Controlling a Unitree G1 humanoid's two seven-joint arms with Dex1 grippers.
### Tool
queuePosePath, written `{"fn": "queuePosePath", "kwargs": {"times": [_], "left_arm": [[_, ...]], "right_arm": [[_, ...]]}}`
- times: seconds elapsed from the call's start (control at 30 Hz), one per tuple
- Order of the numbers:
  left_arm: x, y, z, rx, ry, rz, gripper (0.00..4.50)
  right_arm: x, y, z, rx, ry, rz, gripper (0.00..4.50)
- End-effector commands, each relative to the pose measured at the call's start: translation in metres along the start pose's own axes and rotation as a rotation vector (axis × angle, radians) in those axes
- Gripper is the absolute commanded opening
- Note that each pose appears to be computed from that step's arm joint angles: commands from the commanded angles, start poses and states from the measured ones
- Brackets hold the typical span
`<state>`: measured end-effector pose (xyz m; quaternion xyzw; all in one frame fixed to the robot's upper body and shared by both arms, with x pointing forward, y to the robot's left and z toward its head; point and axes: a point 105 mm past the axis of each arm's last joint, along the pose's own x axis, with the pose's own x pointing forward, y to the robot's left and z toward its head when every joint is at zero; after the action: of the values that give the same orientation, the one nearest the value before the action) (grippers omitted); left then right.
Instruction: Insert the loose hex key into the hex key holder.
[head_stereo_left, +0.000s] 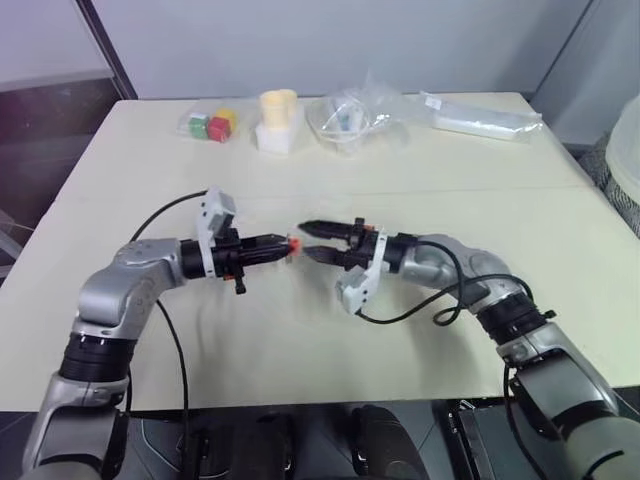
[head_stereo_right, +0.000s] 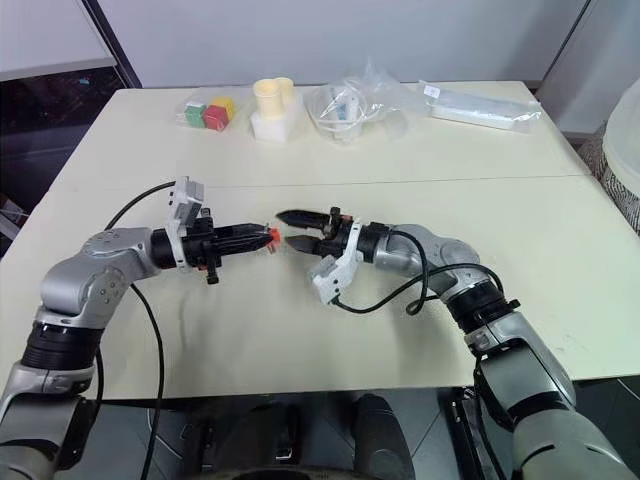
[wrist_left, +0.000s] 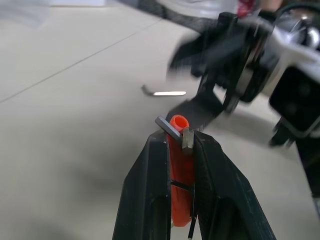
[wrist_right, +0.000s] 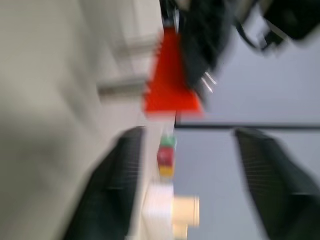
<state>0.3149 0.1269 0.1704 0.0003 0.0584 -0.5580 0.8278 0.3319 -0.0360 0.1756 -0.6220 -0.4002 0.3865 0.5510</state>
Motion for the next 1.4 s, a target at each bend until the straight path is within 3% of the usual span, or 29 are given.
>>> {"fn": "queuePosePath", "kwargs": {"times": [0.03,0.23,0.37,0.57,0.67,0.8,1.0,1.4], "left_arm": [[-0.005,0.001,0.01,0.036,-0.021,0.016,0.12],[-0.007,0.0,0.013,0.047,-0.033,0.029,0.12],[-0.006,-0.003,0.015,0.058,-0.041,0.032,0.12],[-0.002,-0.006,0.02,0.066,-0.055,0.021,0.12],[-0.001,-0.006,0.021,0.068,-0.058,0.017,0.12],[0.001,-0.007,0.021,0.07,-0.058,0.006,0.12],[0.003,-0.006,0.021,0.07,-0.056,0.002,0.12],[0.0,-0.008,0.021,0.075,-0.047,0.001,0.12]], "right_arm": [[-0.004,-0.016,-0.004,0.014,0.029,-0.055,4.47],[-0.024,-0.011,-0.038,0.283,0.253,-0.077,4.47],[-0.069,-0.016,-0.096,0.678,0.596,-0.225,4.47],[-0.111,-0.009,-0.121,1.075,0.837,-0.325,4.47],[-0.119,0.002,-0.117,1.251,0.886,-0.324,4.47],[-0.117,0.025,-0.096,1.51,0.881,-0.197,4.47],[-0.116,0.025,-0.074,1.533,0.813,-0.023,4.47],[-0.13,0.065,-0.084,1.552,0.897,0.079,4.47]]}}
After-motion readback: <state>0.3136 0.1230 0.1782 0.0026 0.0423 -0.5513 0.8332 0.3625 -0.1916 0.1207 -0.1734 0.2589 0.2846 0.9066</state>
